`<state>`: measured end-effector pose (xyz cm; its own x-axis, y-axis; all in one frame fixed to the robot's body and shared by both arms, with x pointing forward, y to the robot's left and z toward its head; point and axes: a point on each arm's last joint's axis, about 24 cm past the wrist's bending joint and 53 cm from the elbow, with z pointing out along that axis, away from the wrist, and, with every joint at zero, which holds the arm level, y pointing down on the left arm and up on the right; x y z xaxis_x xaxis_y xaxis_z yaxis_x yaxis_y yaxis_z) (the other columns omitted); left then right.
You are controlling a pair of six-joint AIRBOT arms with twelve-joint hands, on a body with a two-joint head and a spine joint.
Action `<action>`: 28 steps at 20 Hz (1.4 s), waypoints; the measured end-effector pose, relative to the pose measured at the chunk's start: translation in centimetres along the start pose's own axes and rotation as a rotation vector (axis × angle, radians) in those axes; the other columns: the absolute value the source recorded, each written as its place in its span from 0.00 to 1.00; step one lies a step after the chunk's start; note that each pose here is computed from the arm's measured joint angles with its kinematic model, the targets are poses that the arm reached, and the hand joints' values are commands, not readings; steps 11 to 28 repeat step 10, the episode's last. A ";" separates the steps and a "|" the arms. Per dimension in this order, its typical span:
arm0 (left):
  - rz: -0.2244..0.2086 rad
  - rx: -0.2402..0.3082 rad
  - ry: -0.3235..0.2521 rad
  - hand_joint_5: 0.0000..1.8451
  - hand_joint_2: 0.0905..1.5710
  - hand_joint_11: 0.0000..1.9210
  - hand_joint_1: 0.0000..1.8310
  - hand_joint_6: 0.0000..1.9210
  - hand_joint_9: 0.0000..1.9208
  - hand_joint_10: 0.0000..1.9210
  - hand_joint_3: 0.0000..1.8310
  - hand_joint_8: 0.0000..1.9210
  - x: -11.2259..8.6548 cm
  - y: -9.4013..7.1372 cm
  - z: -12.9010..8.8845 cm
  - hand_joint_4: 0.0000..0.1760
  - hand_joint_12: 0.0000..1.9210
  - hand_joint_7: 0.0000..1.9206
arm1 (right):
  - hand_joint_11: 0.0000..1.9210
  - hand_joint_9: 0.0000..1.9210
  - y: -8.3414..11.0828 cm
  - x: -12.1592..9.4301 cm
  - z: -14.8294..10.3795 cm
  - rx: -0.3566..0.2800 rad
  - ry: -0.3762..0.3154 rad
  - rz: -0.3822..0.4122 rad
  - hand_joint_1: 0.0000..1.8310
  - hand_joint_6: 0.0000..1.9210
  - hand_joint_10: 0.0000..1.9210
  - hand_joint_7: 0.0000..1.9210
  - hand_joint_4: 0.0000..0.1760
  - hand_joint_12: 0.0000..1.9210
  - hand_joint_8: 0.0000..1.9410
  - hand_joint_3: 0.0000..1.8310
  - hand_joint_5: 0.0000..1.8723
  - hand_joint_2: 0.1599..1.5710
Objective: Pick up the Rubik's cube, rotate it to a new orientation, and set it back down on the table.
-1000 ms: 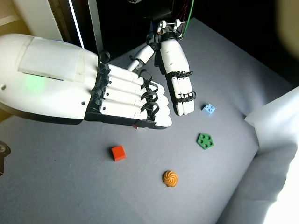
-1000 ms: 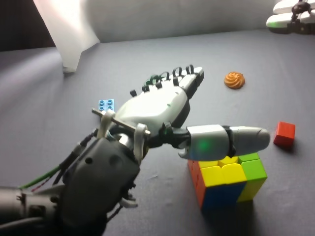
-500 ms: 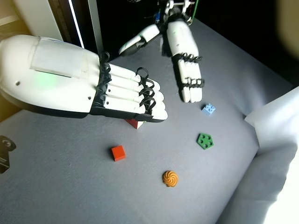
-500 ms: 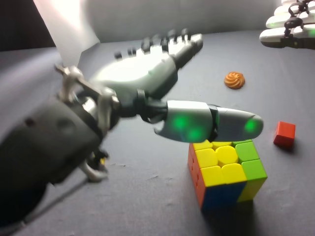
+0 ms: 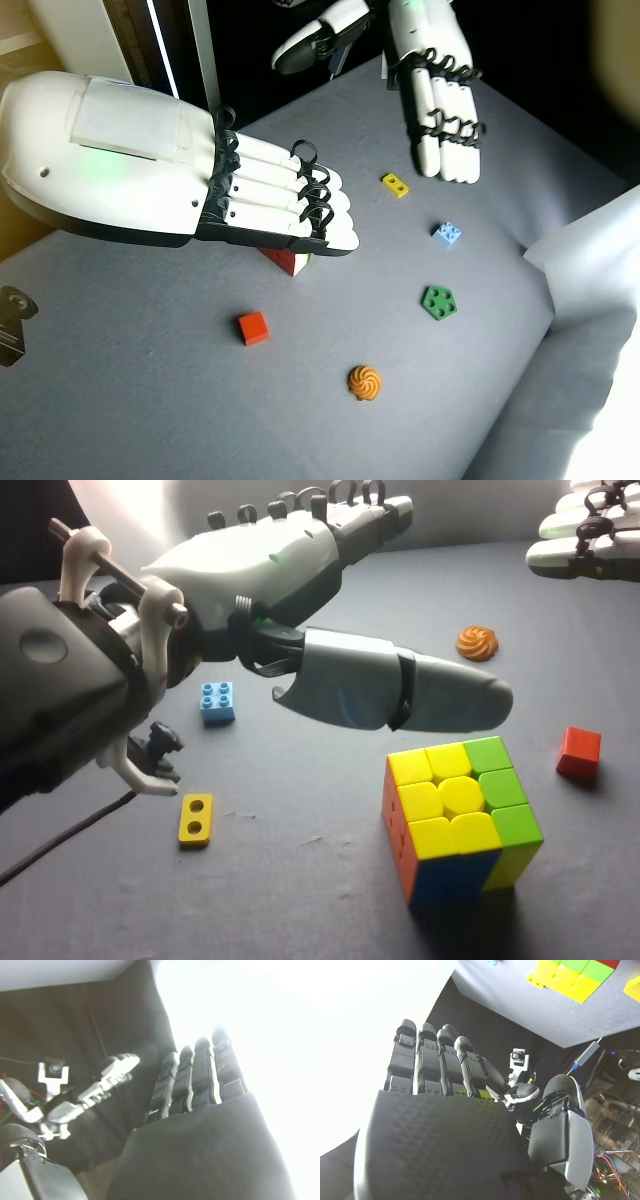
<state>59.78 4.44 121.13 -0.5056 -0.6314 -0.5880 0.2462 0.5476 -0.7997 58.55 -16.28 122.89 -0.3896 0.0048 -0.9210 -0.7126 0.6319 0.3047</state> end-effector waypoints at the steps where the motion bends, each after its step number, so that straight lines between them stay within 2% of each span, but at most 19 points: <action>1: 0.005 0.012 0.002 0.04 0.44 0.06 0.16 0.01 0.02 0.01 0.01 0.00 -0.3 -0.6 0.0 0.00 0.05 0.01 | 0.00 0.00 0.0 0.0 0.0 -0.002 0.000 0.000 0.00 0.00 0.00 0.00 0.00 0.00 0.00 0.00 0.00 0.62; 4: 0.003 0.030 -0.009 0.06 0.44 0.07 0.17 0.00 0.04 0.00 0.00 0.00 -0.9 -1.4 0.2 0.00 0.06 0.03 | 0.00 0.00 0.0 0.0 0.0 -0.001 0.000 -0.001 0.00 0.00 0.00 0.00 0.00 0.00 0.00 0.00 0.00 0.62; 5: 0.002 0.029 -0.005 0.06 0.43 0.06 0.19 0.00 0.04 0.00 0.00 0.00 -0.9 -1.3 0.3 0.00 0.06 0.03 | 0.00 0.00 0.0 0.0 0.0 0.000 0.000 -0.001 0.00 0.00 0.00 0.00 0.00 0.00 0.00 0.00 0.00 0.62; 6: 0.000 0.029 -0.001 0.05 0.44 0.06 0.16 0.00 0.04 0.00 0.00 0.00 -1.0 -1.3 0.2 0.00 0.06 0.03 | 0.00 0.00 0.0 0.0 0.0 -0.001 0.001 -0.001 0.00 0.00 0.00 0.00 0.00 0.00 0.00 0.00 0.00 0.62; 7: 0.001 0.032 0.004 0.09 0.43 0.06 0.16 0.00 0.06 0.00 0.00 0.00 -1.1 -1.4 0.1 0.00 0.08 0.06 | 0.00 0.00 0.1 0.0 0.0 -0.001 0.001 -0.001 0.00 0.00 0.00 0.00 0.00 0.00 0.00 0.00 0.00 0.64; 9: 0.006 0.031 0.001 0.09 0.43 0.04 0.15 0.00 0.05 0.00 0.00 0.00 -1.5 -1.3 -0.1 0.00 0.08 0.06 | 0.00 0.00 0.1 0.1 0.0 -0.003 0.001 -0.001 0.00 0.00 0.00 0.00 0.00 0.00 0.00 0.00 0.00 0.63; 10: 0.007 0.027 0.002 0.08 0.42 0.02 0.16 0.00 0.05 0.00 0.00 0.00 -1.7 -1.1 -0.2 0.00 0.13 0.06 | 0.00 0.00 0.1 0.1 0.0 -0.003 0.002 -0.002 0.00 0.00 0.00 0.00 0.00 0.00 0.00 0.00 0.00 0.62; 28: 0.007 0.027 0.002 0.08 0.42 0.02 0.16 0.00 0.05 0.00 0.00 0.00 -1.7 -1.1 -0.2 0.00 0.13 0.06 | 0.00 0.00 0.1 0.1 0.0 -0.003 0.002 -0.002 0.00 0.00 0.00 0.00 0.00 0.00 0.00 0.00 0.00 0.62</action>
